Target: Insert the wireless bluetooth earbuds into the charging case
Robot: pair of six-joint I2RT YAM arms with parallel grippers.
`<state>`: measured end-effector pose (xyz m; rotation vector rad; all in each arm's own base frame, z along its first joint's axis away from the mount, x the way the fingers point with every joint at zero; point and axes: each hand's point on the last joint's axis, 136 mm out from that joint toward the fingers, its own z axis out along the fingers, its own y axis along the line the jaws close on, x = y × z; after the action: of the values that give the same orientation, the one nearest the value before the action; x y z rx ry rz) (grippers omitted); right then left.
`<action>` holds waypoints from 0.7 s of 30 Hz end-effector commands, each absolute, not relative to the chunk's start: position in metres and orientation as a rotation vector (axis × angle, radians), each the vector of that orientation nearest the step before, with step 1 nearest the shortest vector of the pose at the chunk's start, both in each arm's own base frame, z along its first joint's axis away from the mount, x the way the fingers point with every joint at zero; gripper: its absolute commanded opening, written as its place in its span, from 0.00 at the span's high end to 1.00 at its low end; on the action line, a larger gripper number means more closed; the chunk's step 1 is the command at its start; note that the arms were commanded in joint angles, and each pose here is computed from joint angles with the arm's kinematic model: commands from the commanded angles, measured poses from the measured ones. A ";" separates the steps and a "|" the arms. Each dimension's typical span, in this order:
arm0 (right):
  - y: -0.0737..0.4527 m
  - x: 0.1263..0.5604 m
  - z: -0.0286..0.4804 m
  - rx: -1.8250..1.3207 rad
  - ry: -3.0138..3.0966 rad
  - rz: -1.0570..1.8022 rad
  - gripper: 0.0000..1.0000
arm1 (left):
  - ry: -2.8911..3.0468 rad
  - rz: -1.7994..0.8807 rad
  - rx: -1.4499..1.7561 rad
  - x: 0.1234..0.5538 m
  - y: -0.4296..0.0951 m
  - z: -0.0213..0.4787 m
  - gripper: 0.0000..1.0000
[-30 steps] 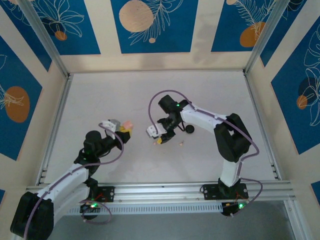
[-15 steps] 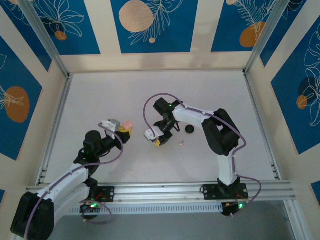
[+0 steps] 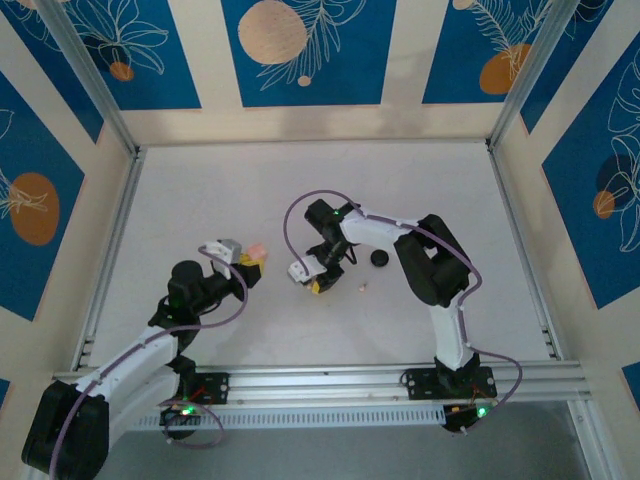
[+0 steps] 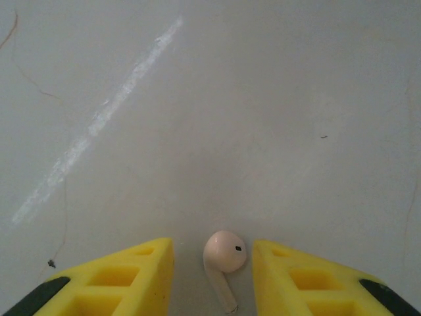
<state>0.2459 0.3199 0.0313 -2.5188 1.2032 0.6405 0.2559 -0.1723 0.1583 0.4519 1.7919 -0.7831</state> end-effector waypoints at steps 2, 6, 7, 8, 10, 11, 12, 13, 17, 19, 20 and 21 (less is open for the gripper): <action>0.326 0.243 0.032 -2.537 1.166 0.675 0.65 | 1.784 -0.807 0.452 0.256 -0.173 0.162 0.81; 0.327 0.242 0.029 -2.541 1.166 0.683 0.66 | 1.785 -0.805 0.452 0.256 -0.172 0.162 0.81; 0.327 0.242 0.029 -2.543 1.165 0.683 0.66 | 1.786 -0.806 0.453 0.256 -0.172 0.161 0.81; 0.328 0.242 0.028 -2.543 1.167 0.682 0.66 | 1.785 -0.807 0.455 0.255 -0.173 0.162 0.81; 0.328 0.243 0.027 -2.545 1.170 0.679 0.67 | 1.788 -0.807 0.455 0.255 -0.172 0.161 0.81; 0.327 0.243 0.026 -2.548 1.174 0.679 0.68 | 1.789 -0.807 0.455 0.255 -0.172 0.160 0.81; 0.327 0.243 0.025 -2.551 1.178 0.677 0.68 | 1.790 -0.807 0.456 0.255 -0.173 0.160 0.81; 0.327 0.244 0.024 -2.551 1.180 0.676 0.69 | 1.789 -0.806 0.456 0.255 -0.172 0.160 0.81; 0.326 0.245 0.021 -2.557 1.199 0.670 0.71 | 1.791 -0.804 0.458 0.255 -0.172 0.160 0.81; 0.325 0.246 0.020 -2.561 1.205 0.665 0.71 | 1.790 -0.806 0.460 0.255 -0.173 0.160 0.81; 0.325 0.246 0.019 -2.563 1.207 0.662 0.71 | 1.790 -0.804 0.460 0.255 -0.172 0.160 0.81; 0.325 0.246 0.018 -2.566 1.209 0.659 0.71 | 1.790 -0.804 0.460 0.255 -0.172 0.160 0.81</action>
<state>0.2506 0.3247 0.0253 -2.5374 1.2043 0.6314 0.2548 -0.1729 0.1570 0.4568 1.7972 -0.7893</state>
